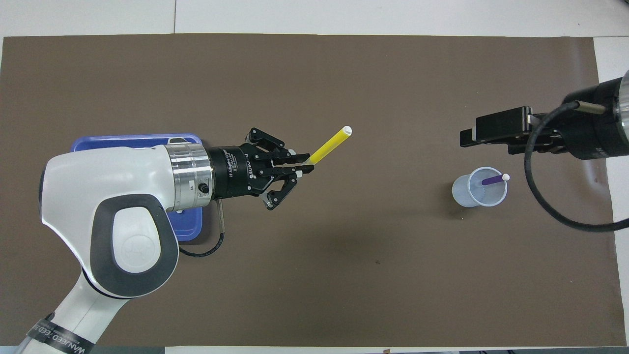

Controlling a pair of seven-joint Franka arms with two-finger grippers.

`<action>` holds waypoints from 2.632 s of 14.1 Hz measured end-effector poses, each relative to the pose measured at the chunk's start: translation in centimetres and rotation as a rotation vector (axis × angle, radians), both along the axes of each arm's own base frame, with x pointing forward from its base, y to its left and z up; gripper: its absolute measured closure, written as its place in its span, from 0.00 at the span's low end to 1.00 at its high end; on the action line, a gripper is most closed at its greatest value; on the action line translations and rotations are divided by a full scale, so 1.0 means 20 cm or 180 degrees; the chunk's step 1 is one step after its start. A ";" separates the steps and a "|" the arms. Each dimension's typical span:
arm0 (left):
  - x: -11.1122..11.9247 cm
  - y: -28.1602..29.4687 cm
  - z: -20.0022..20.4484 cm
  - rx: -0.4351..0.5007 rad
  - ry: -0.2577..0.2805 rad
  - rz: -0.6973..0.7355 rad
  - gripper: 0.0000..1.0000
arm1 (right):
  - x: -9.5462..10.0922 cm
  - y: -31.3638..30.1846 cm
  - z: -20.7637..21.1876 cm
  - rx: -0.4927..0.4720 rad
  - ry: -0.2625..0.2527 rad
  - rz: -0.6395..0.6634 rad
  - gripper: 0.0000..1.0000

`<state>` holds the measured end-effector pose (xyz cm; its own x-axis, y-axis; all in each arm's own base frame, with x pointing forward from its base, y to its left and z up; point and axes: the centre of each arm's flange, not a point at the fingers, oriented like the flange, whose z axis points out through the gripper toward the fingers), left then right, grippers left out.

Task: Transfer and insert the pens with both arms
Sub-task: 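Lift the yellow pen with the left gripper while the right gripper approaches, then grasp the yellow pen with the right gripper, open the left gripper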

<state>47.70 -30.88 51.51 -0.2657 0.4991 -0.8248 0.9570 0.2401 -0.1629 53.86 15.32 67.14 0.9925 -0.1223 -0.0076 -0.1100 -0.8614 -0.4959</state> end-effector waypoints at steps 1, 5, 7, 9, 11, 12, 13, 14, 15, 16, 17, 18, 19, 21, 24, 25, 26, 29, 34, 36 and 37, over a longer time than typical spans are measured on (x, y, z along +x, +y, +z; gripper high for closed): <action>0.00 0.00 0.00 -0.0007 0.0005 0.0004 0.84 | 0.01 0.05 -0.02 0.0009 0.0048 -0.0020 0.00; 0.00 0.00 0.00 -0.0011 0.0007 0.0007 0.84 | 0.07 0.17 -0.11 0.0053 0.0146 -0.0019 0.00; 0.00 0.00 0.00 -0.0011 0.0007 0.0002 0.84 | 0.11 0.24 -0.14 0.0094 0.0130 -0.0001 0.00; -0.02 -0.02 0.00 -0.0010 -0.0004 -0.0026 0.84 | 0.11 0.31 -0.16 0.0113 0.0144 0.0059 0.00; -0.03 -0.03 0.00 -0.0008 -0.0030 -0.0061 0.84 | 0.09 0.37 -0.17 0.0110 0.0149 0.0131 0.00; -0.03 -0.04 0.00 -0.0006 -0.0048 -0.0076 0.84 | 0.08 0.39 -0.17 0.0090 0.0141 0.0165 0.00; -0.03 -0.04 0.00 -0.0003 -0.0074 -0.0094 0.84 | 0.07 0.42 -0.17 0.0075 0.0137 0.0197 0.00; -0.03 -0.04 0.01 0.0001 -0.0104 -0.0117 0.84 | 0.06 0.44 -0.17 0.0067 0.0137 0.0223 0.00; -0.04 -0.05 0.01 0.0002 -0.0123 -0.0138 0.84 | 0.06 0.45 -0.17 0.0054 0.0133 0.0242 0.00; -0.04 -0.06 0.01 0.0004 -0.0132 -0.0158 0.84 | 0.06 0.46 -0.17 0.0040 0.0117 0.0244 0.00; -0.05 -0.07 0.00 0.0006 -0.0146 -0.0181 0.84 | 0.06 0.46 -0.17 0.0036 0.0097 0.0237 0.00; -0.06 -0.07 0.00 0.0010 -0.0164 -0.0200 0.84 | 0.06 0.45 -0.16 0.0030 0.0065 0.0223 0.00; -0.06 -0.07 0.00 0.0011 -0.0172 -0.0205 0.84 | 0.07 0.45 -0.16 0.0006 0.0030 0.0212 0.00; -0.06 -0.07 0.01 0.0013 -0.0180 -0.0208 0.84 | 0.08 0.45 -0.18 -0.0043 0.0011 0.0206 0.00; -0.07 -0.06 0.01 0.0013 -0.0189 -0.0209 0.84 | 0.08 0.48 -0.20 -0.0046 0.0026 0.0244 0.00; -0.07 -0.06 0.01 0.0014 -0.0190 -0.0209 0.84 | 0.07 0.50 -0.20 -0.0045 0.0022 0.0260 0.00; -0.08 -0.06 0.01 0.0014 -0.0191 -0.0209 0.84 | 0.07 0.51 -0.19 -0.0044 0.0016 0.0268 0.03; -0.08 -0.06 0.01 0.0015 -0.0191 -0.0209 0.84 | 0.07 0.51 -0.19 -0.0026 -0.0034 0.0247 0.22; -0.07 -0.05 0.01 -0.0004 -0.0177 -0.0192 0.84 | 0.06 0.54 -0.18 -0.0036 -0.0044 0.0280 0.82; -0.08 -0.05 0.01 -0.0011 -0.0169 -0.0188 0.84 | 0.06 0.54 -0.18 -0.0037 -0.0043 0.0281 0.82; -0.08 -0.05 0.01 -0.0012 -0.0167 -0.0187 0.84 | 0.06 0.54 -0.18 -0.0038 -0.0043 0.0281 0.82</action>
<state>46.18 -31.97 51.70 -0.1923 0.5093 -0.8388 0.9766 0.1828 -0.1129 55.03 26.15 63.45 0.9994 -0.0342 0.0068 -0.0266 -0.8732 -0.4866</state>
